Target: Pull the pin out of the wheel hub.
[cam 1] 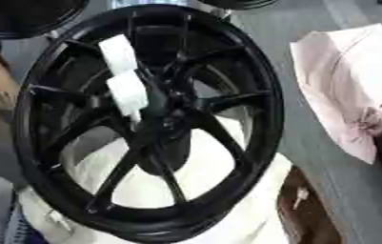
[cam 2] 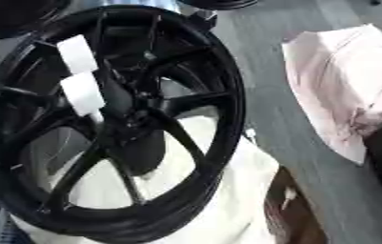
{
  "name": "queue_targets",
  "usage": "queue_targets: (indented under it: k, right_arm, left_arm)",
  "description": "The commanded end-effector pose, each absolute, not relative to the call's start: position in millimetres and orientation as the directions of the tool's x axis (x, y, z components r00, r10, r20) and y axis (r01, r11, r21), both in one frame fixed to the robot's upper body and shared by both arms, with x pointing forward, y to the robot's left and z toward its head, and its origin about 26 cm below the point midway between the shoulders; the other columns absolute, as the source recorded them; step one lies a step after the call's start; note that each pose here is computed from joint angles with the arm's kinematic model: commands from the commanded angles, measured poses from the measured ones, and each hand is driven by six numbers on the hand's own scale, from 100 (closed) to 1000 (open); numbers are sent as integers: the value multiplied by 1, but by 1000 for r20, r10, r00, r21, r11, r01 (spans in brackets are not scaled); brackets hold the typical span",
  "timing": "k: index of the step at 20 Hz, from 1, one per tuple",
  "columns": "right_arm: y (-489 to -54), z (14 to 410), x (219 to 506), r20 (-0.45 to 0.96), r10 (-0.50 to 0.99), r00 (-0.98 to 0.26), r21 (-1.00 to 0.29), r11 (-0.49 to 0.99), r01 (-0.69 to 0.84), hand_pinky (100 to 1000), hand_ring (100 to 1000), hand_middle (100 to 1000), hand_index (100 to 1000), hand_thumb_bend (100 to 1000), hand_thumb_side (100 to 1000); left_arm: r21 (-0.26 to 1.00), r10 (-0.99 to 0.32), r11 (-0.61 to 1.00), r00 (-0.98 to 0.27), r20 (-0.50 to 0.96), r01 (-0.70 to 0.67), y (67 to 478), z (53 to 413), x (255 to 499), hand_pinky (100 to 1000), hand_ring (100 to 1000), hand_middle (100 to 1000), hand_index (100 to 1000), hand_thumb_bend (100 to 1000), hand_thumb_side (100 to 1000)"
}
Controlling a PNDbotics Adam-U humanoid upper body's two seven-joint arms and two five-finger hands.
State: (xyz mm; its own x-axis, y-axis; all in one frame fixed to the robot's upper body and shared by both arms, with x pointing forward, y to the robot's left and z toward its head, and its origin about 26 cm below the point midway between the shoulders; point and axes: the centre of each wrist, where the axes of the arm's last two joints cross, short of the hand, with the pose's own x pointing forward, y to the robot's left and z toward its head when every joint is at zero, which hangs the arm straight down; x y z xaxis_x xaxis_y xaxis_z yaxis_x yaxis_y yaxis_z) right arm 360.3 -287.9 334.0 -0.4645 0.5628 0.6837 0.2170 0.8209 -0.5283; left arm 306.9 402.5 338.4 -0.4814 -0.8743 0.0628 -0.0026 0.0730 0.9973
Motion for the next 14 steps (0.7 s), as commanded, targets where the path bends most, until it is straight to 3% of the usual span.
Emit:
queue_targets:
  k: [1,14]
  right_arm:
    - [-294,345,354,670,565,-481,-510,822,255,874,806,795,840,224,516]
    - [-302,330,357,702,559,-441,-486,829,276,873,806,793,837,227,515]
  left_arm:
    - [999,-871,41,-490,25,-22,400,355,299,796,759,744,834,587,849]
    - [1000,-839,13,-544,6,-8,382,365,299,783,744,726,821,592,839]
